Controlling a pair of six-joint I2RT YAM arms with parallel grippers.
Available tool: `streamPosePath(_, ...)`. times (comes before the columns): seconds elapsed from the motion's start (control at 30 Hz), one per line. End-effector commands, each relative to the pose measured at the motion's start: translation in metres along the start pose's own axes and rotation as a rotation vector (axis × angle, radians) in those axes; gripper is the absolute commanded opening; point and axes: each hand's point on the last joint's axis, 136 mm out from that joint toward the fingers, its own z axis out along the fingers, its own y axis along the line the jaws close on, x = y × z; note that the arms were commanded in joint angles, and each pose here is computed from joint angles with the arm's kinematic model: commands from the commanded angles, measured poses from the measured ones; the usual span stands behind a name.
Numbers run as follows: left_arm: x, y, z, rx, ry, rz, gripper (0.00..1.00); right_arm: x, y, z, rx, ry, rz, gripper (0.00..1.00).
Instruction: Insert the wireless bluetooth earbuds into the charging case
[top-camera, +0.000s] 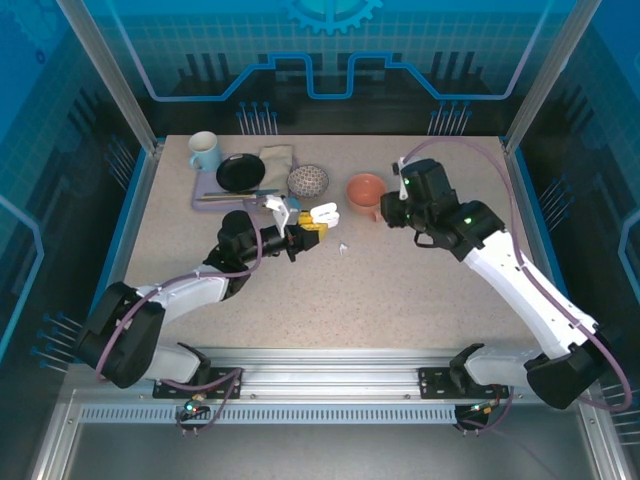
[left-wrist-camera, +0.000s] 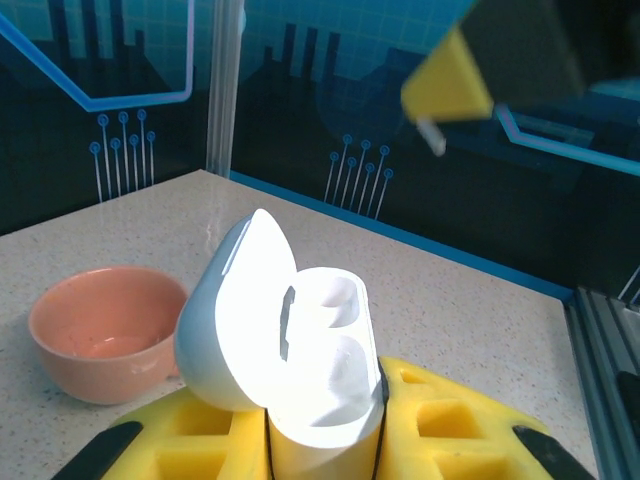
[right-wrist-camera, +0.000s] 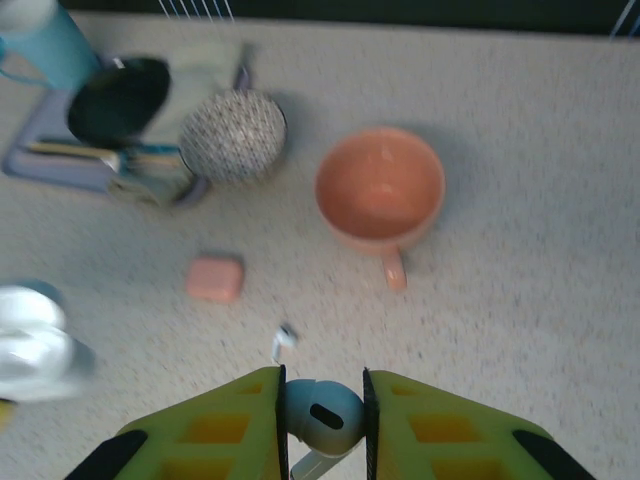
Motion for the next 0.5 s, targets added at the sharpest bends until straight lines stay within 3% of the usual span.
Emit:
streamPosePath(0.0, -0.014, -0.015, 0.011, 0.083, -0.018, 0.029, 0.0, -0.023, 0.012, -0.018, -0.054, -0.058, -0.03, 0.25)
streamPosePath(0.17, -0.019, -0.021, 0.021, 0.125, -0.015, 0.038, 0.0, -0.039, 0.04, -0.018, -0.127, -0.098, -0.066, 0.26)
streamPosePath(0.47, -0.029, -0.031, 0.03, 0.168, 0.003, 0.072, 0.0, -0.037, 0.078, -0.01, -0.228, -0.149, -0.161, 0.25)
